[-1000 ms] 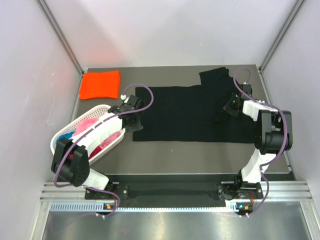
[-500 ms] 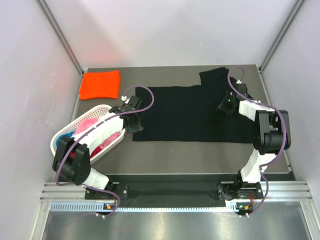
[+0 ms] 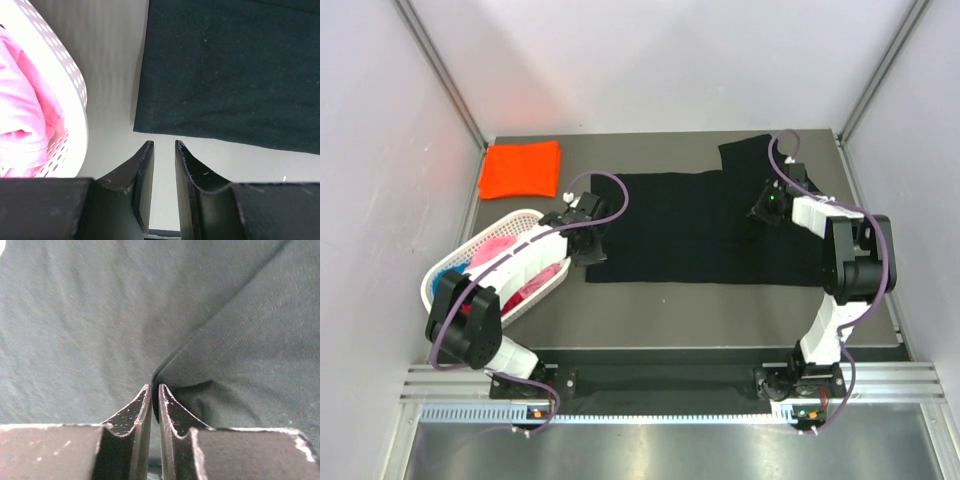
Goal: Fold and stack the t-shirts
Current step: Fold the tshirt
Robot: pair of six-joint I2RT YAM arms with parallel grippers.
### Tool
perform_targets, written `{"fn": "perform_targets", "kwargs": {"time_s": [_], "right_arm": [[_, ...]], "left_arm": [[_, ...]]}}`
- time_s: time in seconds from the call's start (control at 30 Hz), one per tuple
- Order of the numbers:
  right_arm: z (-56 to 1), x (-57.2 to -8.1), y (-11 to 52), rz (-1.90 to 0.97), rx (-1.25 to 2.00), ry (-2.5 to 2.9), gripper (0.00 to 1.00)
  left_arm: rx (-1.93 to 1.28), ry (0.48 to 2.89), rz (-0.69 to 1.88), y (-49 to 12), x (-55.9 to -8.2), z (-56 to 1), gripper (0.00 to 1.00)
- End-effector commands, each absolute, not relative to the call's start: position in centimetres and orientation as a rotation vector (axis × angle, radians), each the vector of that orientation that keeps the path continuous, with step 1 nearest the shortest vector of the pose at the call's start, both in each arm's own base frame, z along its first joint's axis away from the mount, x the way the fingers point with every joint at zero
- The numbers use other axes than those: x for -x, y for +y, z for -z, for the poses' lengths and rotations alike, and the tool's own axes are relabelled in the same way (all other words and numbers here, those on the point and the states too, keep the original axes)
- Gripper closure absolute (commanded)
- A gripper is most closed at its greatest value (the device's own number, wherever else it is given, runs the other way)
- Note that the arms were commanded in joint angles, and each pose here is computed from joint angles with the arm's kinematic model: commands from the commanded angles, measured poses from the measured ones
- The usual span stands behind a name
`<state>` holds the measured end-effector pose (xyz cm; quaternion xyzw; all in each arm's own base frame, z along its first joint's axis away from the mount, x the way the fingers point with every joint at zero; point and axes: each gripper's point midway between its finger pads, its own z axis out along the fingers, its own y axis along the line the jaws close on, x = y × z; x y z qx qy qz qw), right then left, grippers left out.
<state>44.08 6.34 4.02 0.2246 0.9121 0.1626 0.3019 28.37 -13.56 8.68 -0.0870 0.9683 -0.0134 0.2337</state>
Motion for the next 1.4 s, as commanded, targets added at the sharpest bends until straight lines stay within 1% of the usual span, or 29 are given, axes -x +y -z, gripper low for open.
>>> {"fn": "perform_targets", "kwargs": {"time_s": [0.0,0.03,0.07,0.13,0.17,0.2,0.27,0.43,0.6,0.7,0.73,0.87,1.0,1.1,1.17,1.23,1.37], "right_arm": [[-7.5,-46.8,7.2,-0.464,-0.566,2.334,0.91],[-7.9,-47.2,7.3,-0.463,-0.577,2.332,0.92],[-8.2,-47.3,7.3,-0.466,-0.582,2.328,0.91],[-8.2,-47.4,7.6,-0.488,-0.593,2.341,0.86],[-8.4,-47.6,7.7,-0.498,-0.596,2.337,0.77],[-8.4,-47.5,7.8,-0.507,-0.602,2.34,0.73],[-8.5,-47.4,8.2,-0.541,-0.603,2.337,0.66],[-9.6,-47.5,8.9,-0.605,-0.6,2.329,0.62],[-10.6,-47.1,8.6,-0.586,-0.578,2.327,0.61],[-10.2,-45.8,7.5,-0.486,-0.583,2.373,0.64],[-10.0,-45.5,7.4,-0.474,-0.575,2.384,0.68],[-8.8,-44.3,8.0,-0.498,-0.548,2.415,0.73],[-6.7,-42.5,9.0,-0.506,-0.516,2.478,0.72],[-6.4,-41.2,8.3,-0.447,-0.534,2.521,0.72],[-7.6,-40.8,7.0,-0.375,-0.564,2.499,0.71],[-8.2,-39.7,5.3,-0.296,-0.644,2.507,0.67],[-10.3,-37.2,1.9,-0.167,-0.843,2.463,0.66]], "left_arm": [[0.247,2.625,0.064,-13.8,-28.8,-9.3,0.71],[0.249,2.623,0.071,-13.9,-28.8,-9.4,0.71],[0.25,2.623,0.076,-14.0,-28.8,-9.5,0.71],[0.258,2.621,0.083,-14.0,-28.7,-9.7,0.71],[0.259,2.622,0.083,-14.0,-28.6,-9.6,0.71],[0.258,2.621,0.083,-13.9,-28.6,-9.7,0.71],[0.258,2.62,0.083,-13.9,-28.4,-9.8,0.7],[0.259,2.615,0.086,-13.8,-28.1,-10.0,0.7],[0.261,2.606,0.105,-13.9,-27.8,-10.5,0.7],[0.248,2.593,0.125,-14.0,-27.8,-11.1,0.7],[0.223,2.582,0.146,-14.3,-28.1,-11.5,0.7],[0.173,2.542,0.235,-15.7,-29.1,-13.2,0.69],[0.159,2.533,0.307,-17.5,-30.6,-14.5,0.69],[0.132,2.595,0.248,-17.1,-30.2,-13.4,0.69],[0.118,2.602,0.158,-16.0,-30.3,-12.8,0.69],[0.11,2.628,0.085,-15.1,-30.0,-12.2,0.69],[0.09,2.643,0.052,-14.7,-29.9,-11.5,0.7]]}}
